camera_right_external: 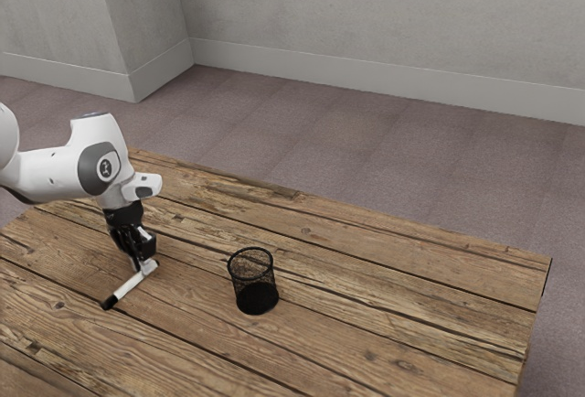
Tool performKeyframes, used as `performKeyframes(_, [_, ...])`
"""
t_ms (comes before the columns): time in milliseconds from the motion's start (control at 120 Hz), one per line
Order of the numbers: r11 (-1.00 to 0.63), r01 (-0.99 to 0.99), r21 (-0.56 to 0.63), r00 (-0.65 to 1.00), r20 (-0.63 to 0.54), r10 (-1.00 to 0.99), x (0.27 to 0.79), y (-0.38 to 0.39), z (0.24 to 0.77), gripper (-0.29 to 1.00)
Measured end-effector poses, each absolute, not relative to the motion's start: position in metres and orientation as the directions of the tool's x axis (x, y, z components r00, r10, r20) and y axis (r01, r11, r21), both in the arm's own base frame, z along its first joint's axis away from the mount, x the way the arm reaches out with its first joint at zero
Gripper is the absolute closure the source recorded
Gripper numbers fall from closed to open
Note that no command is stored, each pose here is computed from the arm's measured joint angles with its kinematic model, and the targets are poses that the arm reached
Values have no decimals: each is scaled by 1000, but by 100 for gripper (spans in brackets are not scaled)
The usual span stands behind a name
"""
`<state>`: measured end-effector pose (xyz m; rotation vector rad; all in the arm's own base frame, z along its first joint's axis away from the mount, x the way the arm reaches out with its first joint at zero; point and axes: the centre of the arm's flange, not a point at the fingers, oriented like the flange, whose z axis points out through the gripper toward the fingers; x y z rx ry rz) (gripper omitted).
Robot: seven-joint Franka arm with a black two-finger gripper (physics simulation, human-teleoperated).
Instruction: Put the marker into the pen holder.
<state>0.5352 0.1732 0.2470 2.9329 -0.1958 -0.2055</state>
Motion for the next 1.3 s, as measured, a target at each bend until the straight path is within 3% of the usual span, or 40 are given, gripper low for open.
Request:
performKeyframes(267, [-975,-164,152,972,-143,-186,537,169,247,78])
performKeyframes(617, [-978,-171,121,969,-157,-189,537,168,245,79])
performKeyframes(775, [-983,-162,87,981,-90,-170,541,164,291,79])
performKeyframes(908, [-976,-201,88,980,9,-201,547,113,345,79])
performKeyframes(1300, [-970,-221,102,952,238,-192,519,-1,436,78])
